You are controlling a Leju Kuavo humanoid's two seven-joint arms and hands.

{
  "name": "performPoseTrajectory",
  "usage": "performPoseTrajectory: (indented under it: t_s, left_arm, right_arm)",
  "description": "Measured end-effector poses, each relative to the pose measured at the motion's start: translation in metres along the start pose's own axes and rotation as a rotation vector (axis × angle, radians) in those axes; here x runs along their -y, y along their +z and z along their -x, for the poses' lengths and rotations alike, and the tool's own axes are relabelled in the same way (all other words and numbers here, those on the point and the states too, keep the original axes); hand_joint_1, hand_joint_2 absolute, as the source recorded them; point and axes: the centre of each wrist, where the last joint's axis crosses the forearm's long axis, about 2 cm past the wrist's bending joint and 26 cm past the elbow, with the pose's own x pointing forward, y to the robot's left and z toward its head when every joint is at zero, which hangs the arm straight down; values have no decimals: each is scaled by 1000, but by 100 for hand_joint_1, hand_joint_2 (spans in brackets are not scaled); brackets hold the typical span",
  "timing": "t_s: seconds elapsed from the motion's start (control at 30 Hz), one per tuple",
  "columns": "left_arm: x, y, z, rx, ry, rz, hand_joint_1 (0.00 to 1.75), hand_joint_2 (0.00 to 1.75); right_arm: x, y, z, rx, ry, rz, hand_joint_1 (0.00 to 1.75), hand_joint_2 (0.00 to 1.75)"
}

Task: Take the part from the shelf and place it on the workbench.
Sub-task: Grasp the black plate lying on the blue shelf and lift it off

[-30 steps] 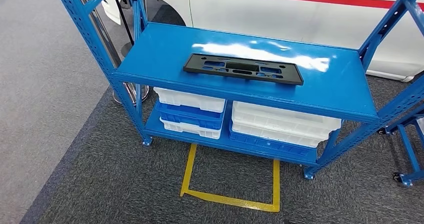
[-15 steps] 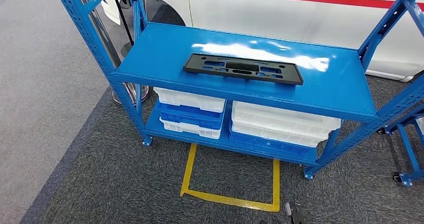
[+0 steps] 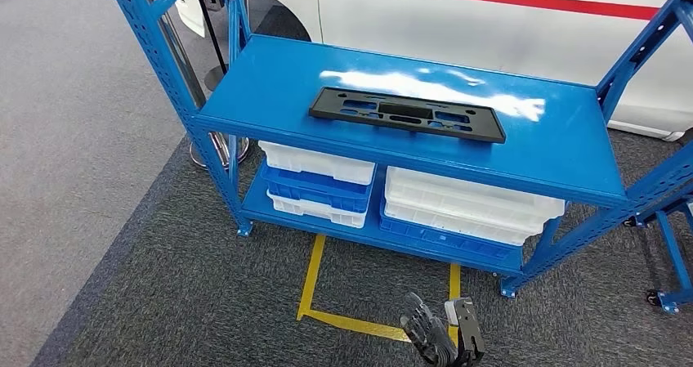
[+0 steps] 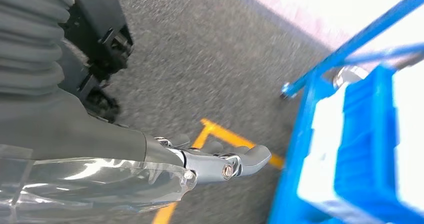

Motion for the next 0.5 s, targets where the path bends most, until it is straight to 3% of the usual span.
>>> performPoseTrajectory:
  t_s: [0.5]
  left_arm:
    - [12,1,-4,-14,36,1,0,0]
  right_arm:
    - [-81,-12,-45,219,0,-337,0,0]
